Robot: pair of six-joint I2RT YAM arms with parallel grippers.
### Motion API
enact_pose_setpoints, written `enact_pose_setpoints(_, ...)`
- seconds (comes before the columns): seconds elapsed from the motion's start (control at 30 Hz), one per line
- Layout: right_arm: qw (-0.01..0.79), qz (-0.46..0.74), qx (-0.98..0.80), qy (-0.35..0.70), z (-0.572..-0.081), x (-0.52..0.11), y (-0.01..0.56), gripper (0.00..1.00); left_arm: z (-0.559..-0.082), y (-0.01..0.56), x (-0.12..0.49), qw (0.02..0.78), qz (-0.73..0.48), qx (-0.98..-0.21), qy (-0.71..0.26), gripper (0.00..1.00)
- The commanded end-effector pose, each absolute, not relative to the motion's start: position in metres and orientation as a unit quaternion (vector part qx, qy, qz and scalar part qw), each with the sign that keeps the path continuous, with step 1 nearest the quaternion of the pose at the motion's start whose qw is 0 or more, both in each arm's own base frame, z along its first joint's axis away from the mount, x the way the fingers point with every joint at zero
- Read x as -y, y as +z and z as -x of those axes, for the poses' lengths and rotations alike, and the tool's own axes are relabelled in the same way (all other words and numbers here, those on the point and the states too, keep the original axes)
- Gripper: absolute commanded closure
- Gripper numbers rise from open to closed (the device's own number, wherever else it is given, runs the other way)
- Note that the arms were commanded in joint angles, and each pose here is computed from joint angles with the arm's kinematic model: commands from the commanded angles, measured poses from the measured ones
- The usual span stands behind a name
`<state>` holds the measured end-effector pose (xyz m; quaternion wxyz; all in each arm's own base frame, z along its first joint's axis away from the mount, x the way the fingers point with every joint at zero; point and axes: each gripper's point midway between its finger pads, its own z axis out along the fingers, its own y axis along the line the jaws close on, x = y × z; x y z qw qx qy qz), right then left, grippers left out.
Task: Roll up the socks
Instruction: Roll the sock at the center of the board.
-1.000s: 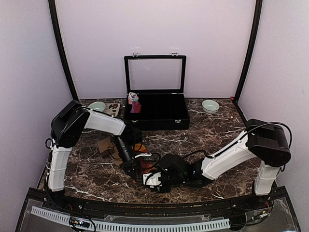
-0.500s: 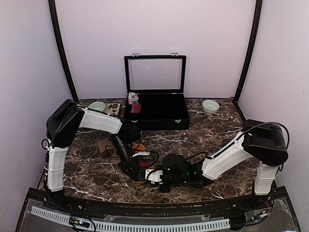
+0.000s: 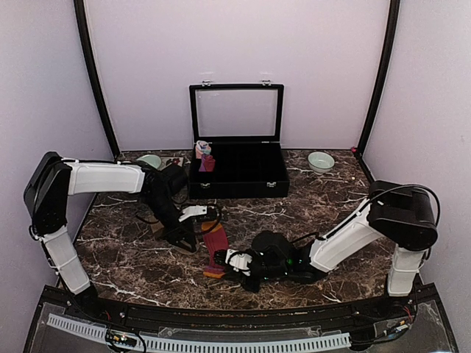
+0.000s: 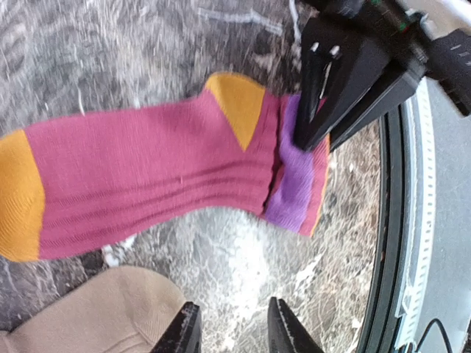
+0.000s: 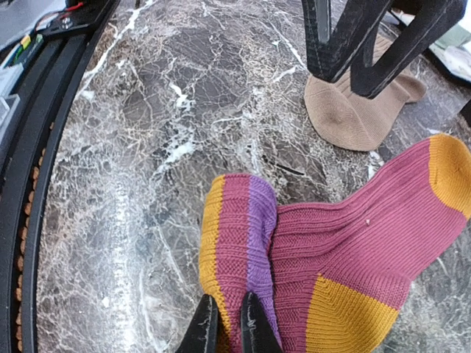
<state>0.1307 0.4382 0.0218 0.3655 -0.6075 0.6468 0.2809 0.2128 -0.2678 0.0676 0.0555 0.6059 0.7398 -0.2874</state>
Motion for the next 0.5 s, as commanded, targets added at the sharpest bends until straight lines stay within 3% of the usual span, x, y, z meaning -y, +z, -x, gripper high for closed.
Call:
enact_pose_setpoints(0.0,0.199,0.6,-0.724,0.276,-0.106,-0.388,-0.049,1.0,-0.203,0.083,0.277,0.076,-0.602,-0.726,-0.324,0.66)
enact_pose_setpoints(0.23,0.112,0.541,-0.772,0.314,-0.111,-0.369,-0.068,1.0,-0.162,0.076,0.277,0.089,-0.644,-0.678,-0.343,0.7)
enact_pose_setpoints(0.47,0.019,0.494,-0.805,0.328,-0.112,-0.362,-0.087,1.0,-0.142,0.06,0.283,0.164,-0.706,-0.63,-0.279,0.71)
